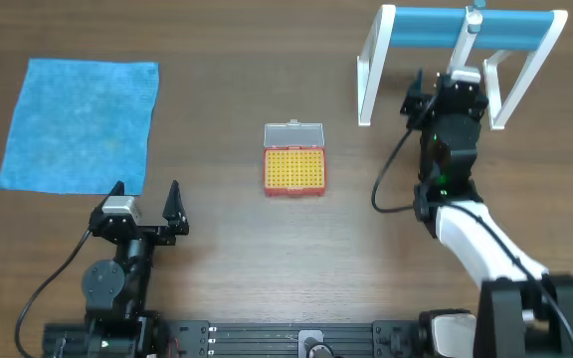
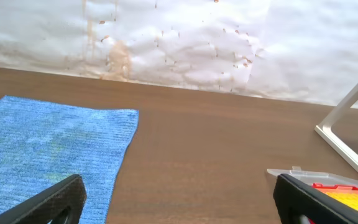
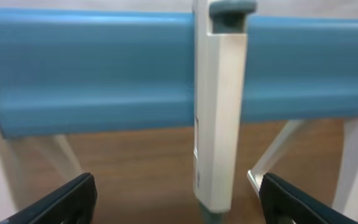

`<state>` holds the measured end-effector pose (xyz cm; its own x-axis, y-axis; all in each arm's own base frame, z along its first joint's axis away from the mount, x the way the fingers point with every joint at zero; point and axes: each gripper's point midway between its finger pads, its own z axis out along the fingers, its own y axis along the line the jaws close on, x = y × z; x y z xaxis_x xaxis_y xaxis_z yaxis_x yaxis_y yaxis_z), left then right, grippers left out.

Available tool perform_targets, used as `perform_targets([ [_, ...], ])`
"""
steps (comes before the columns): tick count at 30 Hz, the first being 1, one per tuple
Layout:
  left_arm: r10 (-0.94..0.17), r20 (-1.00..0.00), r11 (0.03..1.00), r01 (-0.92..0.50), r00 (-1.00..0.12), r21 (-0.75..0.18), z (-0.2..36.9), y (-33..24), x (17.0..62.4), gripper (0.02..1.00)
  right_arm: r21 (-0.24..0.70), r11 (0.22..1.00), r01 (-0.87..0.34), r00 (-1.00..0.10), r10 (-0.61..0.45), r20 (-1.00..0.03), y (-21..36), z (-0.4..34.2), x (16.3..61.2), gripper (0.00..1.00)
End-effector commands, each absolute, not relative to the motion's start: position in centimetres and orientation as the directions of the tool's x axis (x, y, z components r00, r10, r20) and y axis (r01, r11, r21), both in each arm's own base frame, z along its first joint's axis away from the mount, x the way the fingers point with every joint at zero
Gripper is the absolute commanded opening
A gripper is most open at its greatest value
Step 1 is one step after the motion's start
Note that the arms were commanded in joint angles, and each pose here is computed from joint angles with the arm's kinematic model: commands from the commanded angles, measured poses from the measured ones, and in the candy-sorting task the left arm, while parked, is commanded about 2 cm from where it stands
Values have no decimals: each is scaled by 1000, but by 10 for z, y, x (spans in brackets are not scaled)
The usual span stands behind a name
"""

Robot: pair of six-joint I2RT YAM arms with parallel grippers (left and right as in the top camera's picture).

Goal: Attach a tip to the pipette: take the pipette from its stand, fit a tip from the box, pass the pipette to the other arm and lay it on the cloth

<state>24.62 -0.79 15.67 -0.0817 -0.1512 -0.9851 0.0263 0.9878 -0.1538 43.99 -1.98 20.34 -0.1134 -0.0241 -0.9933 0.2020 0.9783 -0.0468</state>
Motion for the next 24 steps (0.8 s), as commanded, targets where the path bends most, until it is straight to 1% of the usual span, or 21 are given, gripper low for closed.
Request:
perform_targets([
  [1,-139,-987,990,9,-82,-140,155,-5,246,978,-100,967,234,-61,-88,-994,-30,207,464,836],
  [4,-139,-987,990,9,-82,-140,155,-5,246,976,-93,960,263,-42,-85,-995,-46,204,467,836],
  [7,-139,-987,990,9,-82,-140,155,-5,246,976,-95,957,275,-46,-85,-995,-56,203,467,838],
  [10,-139,-987,990,9,-82,-140,155,-5,246,978,-93,971,222,-44,-85,-995,-55,201,469,836],
  [14,-139,-987,990,9,-82,-140,155,-5,246,978,-95,974,205,-61,-84,-995,-54,188,473,836],
  [16,-139,-987,990,9,-82,-140,155,-5,246,978,-90,977,191,-30,-86,-996,-51,190,476,836],
  [19,-139,-987,990,9,-83,-140,155,-5,246,978,-90,977,192,-29,-86,-996,-51,189,476,836],
  [20,-139,-987,990,9,-82,-140,155,-5,246,978,-90,977,192,-29,-86,-996,-51,189,476,700],
  [21,-139,-987,990,9,-82,-140,155,-5,246,978,-91,977,192,-29,-87,-996,-51,189,476,489],
  [23,-139,-987,990,9,-83,-140,155,-5,246,978,-91,977,192,-29,-87,-996,-51,190,476,126],
  [24,-139,-987,990,9,-82,-140,155,-5,246,978,-91,977,192,-29,-87,-996,-51,190,476,75],
])
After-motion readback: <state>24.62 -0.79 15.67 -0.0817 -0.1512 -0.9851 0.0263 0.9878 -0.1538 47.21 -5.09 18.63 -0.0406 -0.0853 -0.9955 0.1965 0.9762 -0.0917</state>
